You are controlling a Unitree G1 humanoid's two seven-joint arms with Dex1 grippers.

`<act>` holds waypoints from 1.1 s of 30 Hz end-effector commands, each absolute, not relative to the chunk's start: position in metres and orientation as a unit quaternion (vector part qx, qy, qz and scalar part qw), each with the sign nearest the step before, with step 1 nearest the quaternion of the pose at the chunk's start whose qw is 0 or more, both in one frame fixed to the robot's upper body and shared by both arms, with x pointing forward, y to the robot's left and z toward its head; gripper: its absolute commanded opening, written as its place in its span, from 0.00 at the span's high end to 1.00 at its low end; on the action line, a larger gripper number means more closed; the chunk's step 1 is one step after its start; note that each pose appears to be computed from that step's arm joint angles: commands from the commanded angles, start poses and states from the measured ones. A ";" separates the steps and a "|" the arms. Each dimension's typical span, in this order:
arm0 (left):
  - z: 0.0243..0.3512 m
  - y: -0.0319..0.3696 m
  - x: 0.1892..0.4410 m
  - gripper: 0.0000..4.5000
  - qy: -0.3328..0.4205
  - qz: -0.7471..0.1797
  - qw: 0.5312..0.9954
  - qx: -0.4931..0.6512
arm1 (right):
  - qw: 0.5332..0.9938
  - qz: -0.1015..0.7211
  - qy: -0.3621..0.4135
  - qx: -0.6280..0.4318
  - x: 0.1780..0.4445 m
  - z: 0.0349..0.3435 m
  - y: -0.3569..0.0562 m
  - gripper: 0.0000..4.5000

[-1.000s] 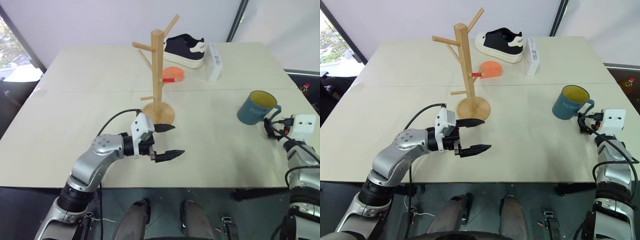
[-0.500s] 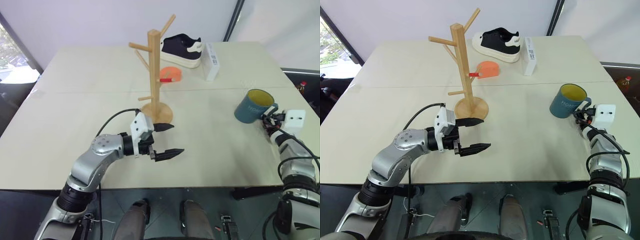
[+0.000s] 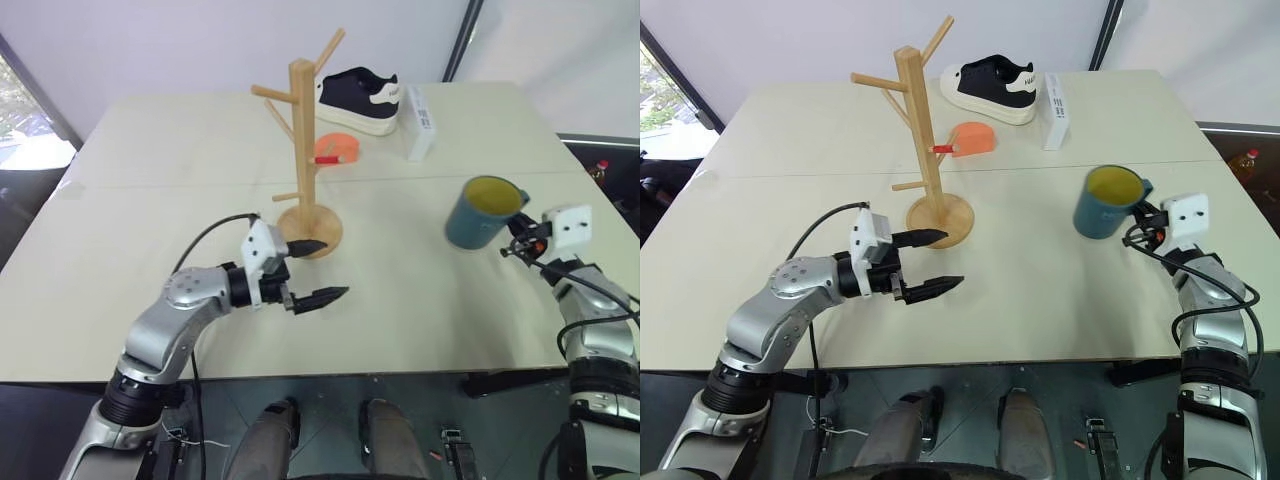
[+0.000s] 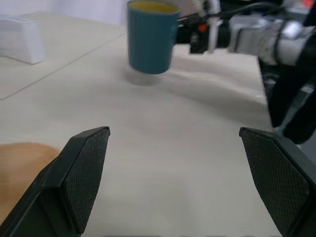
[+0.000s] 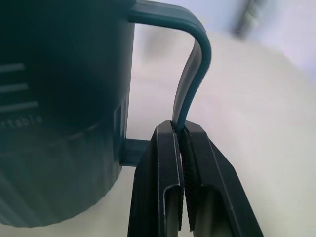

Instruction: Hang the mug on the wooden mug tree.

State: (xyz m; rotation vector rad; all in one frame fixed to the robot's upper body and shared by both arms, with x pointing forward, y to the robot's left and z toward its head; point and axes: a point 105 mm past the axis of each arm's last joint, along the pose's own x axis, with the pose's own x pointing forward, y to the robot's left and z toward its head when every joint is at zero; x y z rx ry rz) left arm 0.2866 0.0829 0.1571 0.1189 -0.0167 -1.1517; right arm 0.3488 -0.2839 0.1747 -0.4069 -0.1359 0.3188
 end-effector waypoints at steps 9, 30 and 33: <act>0.210 0.153 0.293 0.00 -0.097 -0.482 0.870 0.038 | 0.809 0.454 -0.127 -0.350 0.306 0.256 -0.134 0.99; 0.214 0.161 0.273 0.00 -0.087 -0.485 0.870 0.034 | 0.799 0.438 -0.134 -0.389 0.355 0.285 -0.091 0.99; 0.214 0.160 0.274 0.00 -0.086 -0.485 0.869 0.033 | 0.797 0.439 -0.134 -0.393 0.360 0.286 -0.083 0.99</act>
